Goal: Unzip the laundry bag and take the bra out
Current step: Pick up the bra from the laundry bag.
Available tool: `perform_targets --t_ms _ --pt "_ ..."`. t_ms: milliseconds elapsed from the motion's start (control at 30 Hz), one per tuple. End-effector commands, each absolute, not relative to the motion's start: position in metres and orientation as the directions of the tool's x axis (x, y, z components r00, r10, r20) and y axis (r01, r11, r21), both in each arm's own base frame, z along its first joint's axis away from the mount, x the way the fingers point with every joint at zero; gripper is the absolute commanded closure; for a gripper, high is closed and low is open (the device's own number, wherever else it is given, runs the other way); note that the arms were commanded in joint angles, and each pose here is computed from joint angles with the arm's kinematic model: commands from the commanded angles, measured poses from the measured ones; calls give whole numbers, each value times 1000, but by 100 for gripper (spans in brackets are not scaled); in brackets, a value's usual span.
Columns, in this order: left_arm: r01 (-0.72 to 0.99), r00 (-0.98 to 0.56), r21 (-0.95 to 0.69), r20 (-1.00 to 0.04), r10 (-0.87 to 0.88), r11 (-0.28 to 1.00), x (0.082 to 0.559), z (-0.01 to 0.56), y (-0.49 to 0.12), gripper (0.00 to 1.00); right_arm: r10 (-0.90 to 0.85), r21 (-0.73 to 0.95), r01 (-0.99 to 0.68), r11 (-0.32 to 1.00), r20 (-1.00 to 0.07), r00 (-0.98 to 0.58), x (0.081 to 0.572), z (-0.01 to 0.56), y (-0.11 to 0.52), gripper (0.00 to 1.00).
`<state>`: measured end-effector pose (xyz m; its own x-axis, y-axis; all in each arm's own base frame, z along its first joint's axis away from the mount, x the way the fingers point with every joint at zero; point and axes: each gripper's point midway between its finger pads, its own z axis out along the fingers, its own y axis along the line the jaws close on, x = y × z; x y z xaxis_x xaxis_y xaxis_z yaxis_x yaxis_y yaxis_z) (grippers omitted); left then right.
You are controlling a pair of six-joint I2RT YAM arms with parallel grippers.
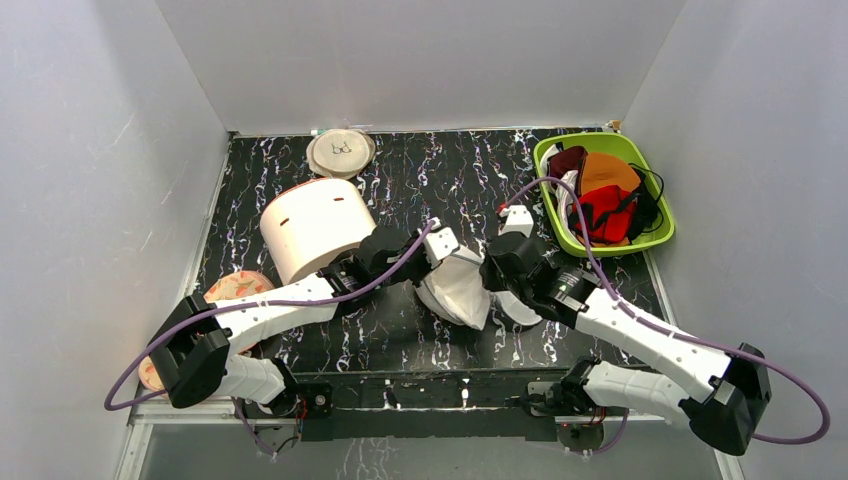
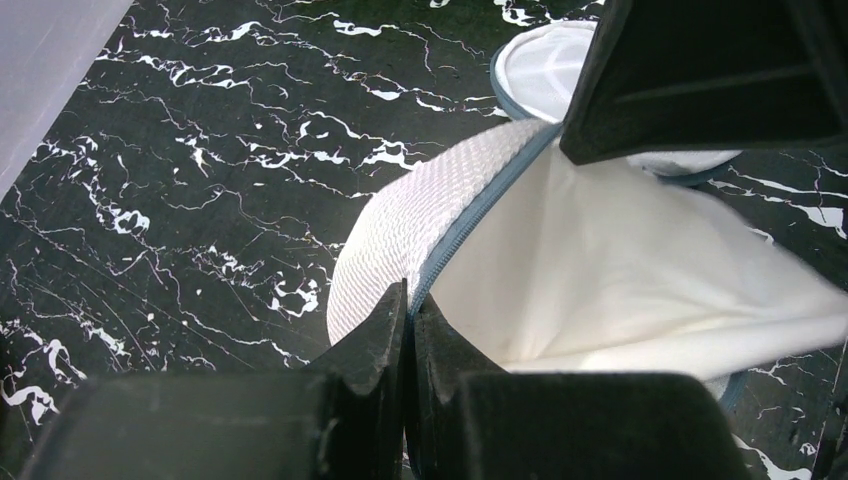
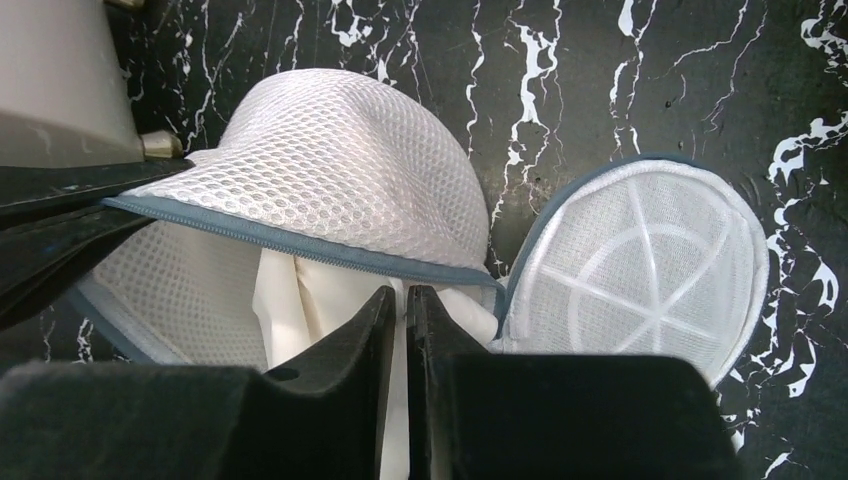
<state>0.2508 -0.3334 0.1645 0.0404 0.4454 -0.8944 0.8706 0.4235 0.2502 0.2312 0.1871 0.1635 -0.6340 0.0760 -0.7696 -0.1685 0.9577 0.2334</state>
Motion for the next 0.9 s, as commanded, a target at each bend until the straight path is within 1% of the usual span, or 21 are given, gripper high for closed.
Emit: perform_targets --t_ms 0,67,133,233,500,667,767,867 --pt "860 85 271 -912 402 432 254 193 -340 100 74 243 -193 951 -782 -619 237 171 195 88" --pt "861 83 268 -912 401 432 254 193 -340 100 65 246 -200 948 -768 -637 233 172 196 81" --pt "863 82 266 -912 401 429 253 192 -341 100 67 262 -202 944 -749 -659 226 171 196 70" --pt "863 81 266 -912 403 429 254 192 -341 100 86 291 -187 938 -721 -687 214 171 192 58" --pt "863 83 267 -913 401 429 253 194 -342 100 159 445 -157 882 -593 -789 175 156 197 36" --pt "863 81 264 -914 398 431 253 195 -341 100 188 540 -166 825 -540 -820 164 139 212 32" --pt "863 82 266 -913 401 430 252 195 -341 100 207 551 -144 822 -524 -826 165 128 214 36" --pt "863 84 269 -912 402 429 251 195 -342 100 216 560 -147 815 -530 -820 168 126 217 39"
